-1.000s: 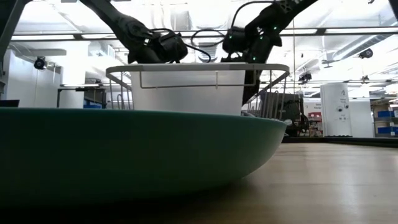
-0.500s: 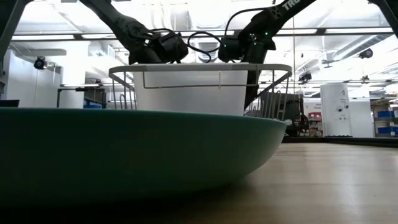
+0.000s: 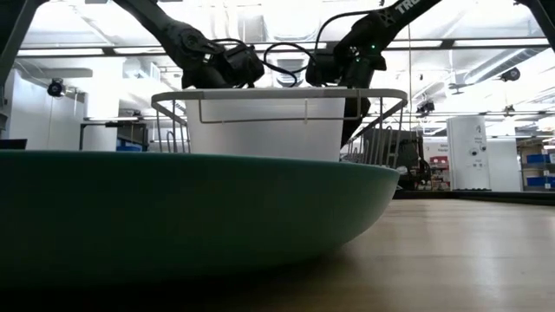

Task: Sort dishes
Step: Put the dark green plate in the dishwasher rack

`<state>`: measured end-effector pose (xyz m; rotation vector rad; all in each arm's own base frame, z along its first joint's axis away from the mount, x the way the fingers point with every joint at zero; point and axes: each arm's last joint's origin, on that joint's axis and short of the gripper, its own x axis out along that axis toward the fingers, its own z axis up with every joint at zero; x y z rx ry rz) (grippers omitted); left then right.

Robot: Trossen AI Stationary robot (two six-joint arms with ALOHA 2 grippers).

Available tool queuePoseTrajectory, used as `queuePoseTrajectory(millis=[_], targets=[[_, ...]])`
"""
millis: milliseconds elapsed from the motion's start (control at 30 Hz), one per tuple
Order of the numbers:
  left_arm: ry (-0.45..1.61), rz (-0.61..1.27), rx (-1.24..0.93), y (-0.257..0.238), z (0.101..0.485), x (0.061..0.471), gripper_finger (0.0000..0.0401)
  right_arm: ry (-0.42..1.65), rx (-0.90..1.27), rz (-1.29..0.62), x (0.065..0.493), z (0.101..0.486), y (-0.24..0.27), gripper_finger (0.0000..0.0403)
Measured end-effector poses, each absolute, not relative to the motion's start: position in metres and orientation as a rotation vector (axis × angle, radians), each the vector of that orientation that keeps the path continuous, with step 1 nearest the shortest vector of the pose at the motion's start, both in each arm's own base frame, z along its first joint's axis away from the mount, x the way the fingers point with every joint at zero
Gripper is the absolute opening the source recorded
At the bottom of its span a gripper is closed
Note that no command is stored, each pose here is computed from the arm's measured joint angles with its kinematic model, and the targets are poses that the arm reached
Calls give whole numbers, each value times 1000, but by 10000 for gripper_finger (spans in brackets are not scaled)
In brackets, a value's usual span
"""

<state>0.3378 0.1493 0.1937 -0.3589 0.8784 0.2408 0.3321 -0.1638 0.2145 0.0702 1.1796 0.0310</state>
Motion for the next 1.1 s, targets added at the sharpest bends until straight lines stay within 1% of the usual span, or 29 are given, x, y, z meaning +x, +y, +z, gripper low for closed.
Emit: queuePoseTrajectory(millis=[133, 333, 800, 1100], targets=[[894, 259, -345, 149, 194, 336, 239, 1157, 85, 52, 332, 214, -165, 261], [924, 298, -349, 149, 185, 335, 239, 1121, 204, 61, 330, 211, -171, 245], [935, 310, -356, 150, 177, 338, 232, 1082, 347, 56, 334, 199, -182, 233], [929, 326, -345, 150, 180, 337, 232, 1035, 394, 82, 325, 210, -189, 210]])
